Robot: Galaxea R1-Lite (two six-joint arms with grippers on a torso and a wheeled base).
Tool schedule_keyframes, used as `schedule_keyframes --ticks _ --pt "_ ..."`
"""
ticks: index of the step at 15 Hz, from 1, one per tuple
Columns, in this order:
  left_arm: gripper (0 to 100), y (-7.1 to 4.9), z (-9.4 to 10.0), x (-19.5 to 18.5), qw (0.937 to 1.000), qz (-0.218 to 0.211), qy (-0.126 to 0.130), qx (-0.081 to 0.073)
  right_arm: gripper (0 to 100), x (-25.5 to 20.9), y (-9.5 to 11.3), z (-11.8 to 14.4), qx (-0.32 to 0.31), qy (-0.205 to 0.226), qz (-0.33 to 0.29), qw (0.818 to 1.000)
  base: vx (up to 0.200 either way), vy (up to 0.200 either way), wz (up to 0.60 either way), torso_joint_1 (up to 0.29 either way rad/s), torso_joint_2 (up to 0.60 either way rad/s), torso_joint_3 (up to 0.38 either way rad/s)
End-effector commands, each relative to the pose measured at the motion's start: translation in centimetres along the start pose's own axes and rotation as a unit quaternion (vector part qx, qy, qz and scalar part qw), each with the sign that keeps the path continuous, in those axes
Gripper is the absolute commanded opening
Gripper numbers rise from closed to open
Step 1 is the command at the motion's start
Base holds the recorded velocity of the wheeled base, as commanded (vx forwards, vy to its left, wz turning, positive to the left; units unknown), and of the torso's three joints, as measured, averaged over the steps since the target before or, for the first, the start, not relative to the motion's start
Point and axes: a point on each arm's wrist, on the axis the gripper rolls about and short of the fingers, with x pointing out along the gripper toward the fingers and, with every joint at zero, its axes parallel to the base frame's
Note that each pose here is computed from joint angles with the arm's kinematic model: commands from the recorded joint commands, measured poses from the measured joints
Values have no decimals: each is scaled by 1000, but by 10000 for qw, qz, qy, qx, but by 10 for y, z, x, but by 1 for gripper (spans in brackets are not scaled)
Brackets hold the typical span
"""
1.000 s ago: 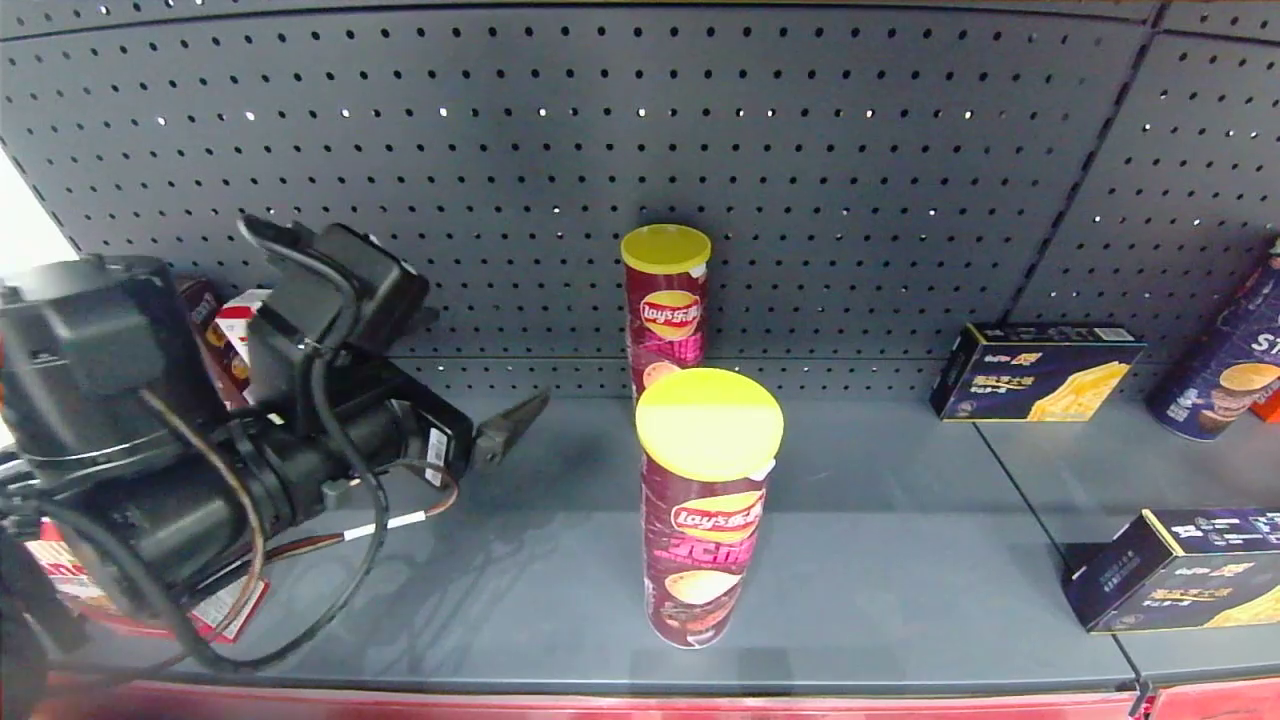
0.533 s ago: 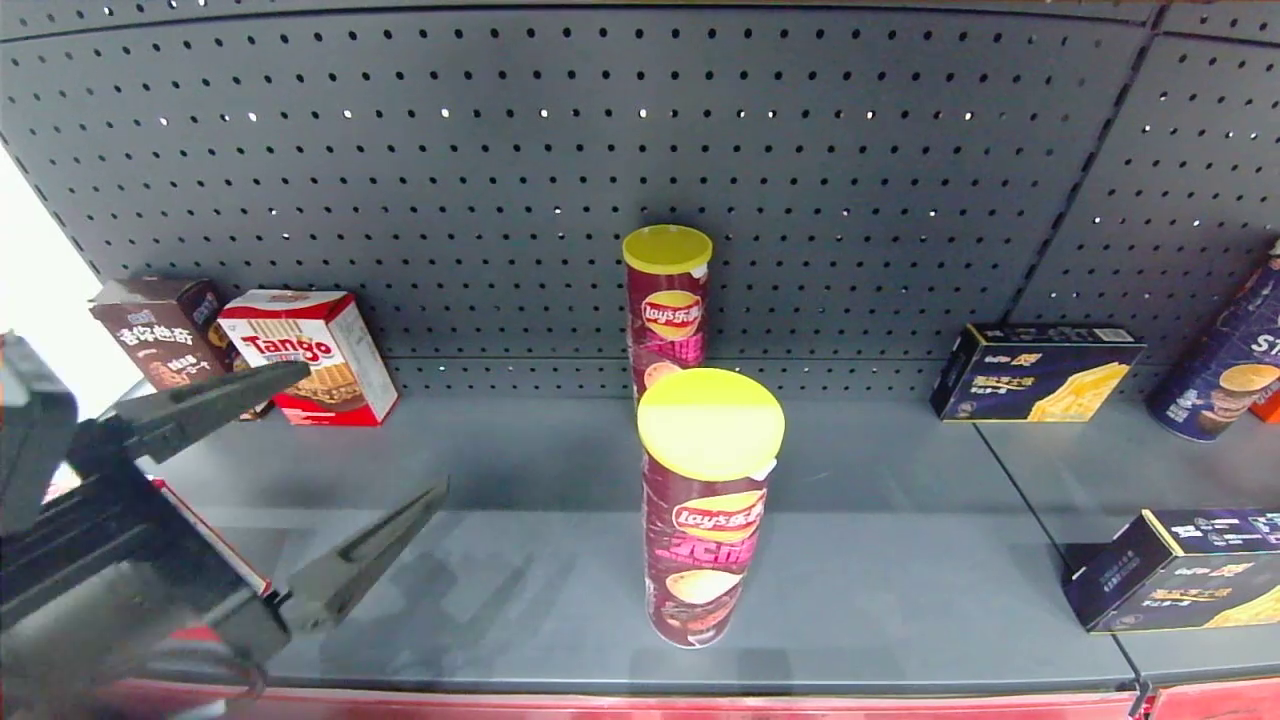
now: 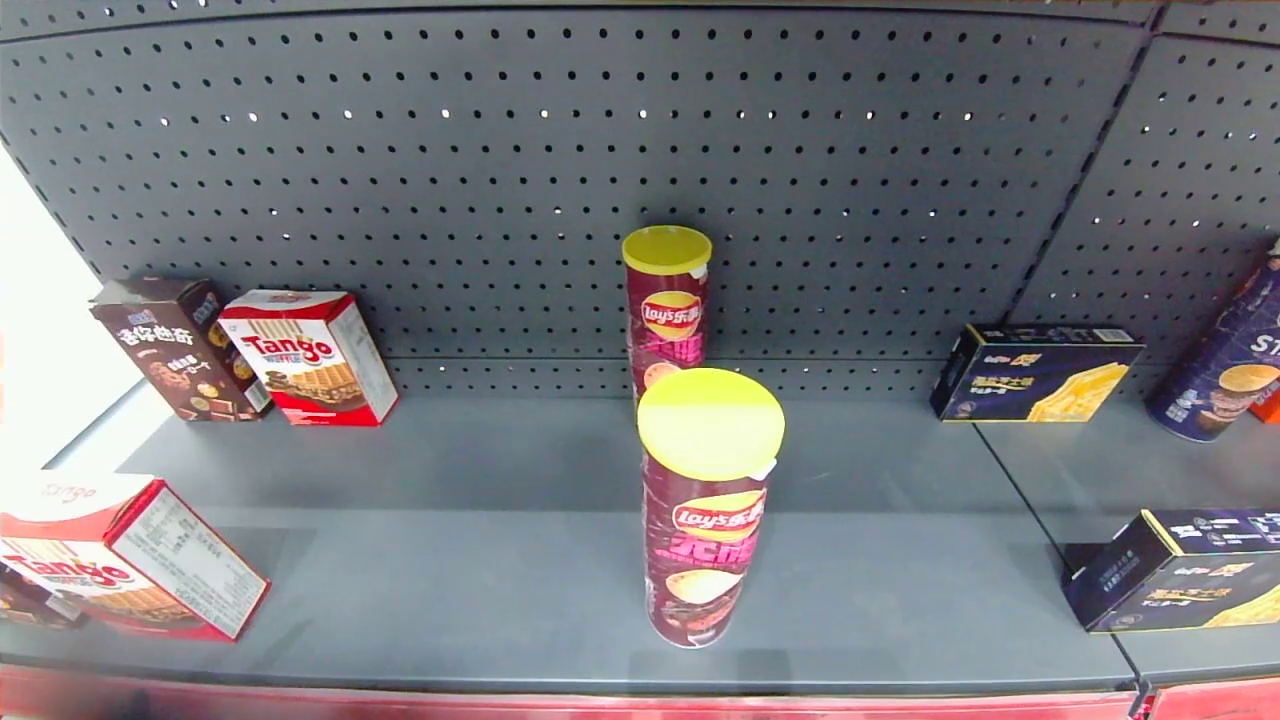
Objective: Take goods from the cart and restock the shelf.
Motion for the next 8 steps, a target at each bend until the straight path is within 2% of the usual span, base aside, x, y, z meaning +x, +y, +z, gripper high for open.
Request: schedule_keyframes --ticks 1,2,3,4,5,6,7,8 --pt "100 -3 -15 -30 9952 956 -146 154 100 0 0 0 -3 7 0 10000 0 0 0 0 0 0" --pt "100 -6 -22 -37 9927 1198 65 145 100 0 0 0 -3 7 0 10000 0 0 0 0 0 0" --pt "100 -10 -31 -44 9884 1457 382 205 100 0 0 0 -3 7 7 10000 0 0 0 0 0 0" --pt "100 -11 -32 -44 9879 1482 404 210 100 0 0 0 -3 7 7 10000 0 0 0 0 0 0" --pt "100 -20 -49 -55 9771 1873 978 265 100 0 0 0 -3 7 0 10000 0 0 0 0 0 0" --pt "100 -23 -57 -57 9787 1619 1244 225 100 0 0 0 -3 7 0 10000 0 0 0 0 0 0" --pt "100 -25 -61 -59 9831 1273 1308 157 100 0 0 0 -3 7 0 10000 0 0 0 0 0 0" --pt "100 -26 -60 -59 9862 1088 1240 136 100 0 0 0 -3 7 7 10000 0 0 0 0 0 0"
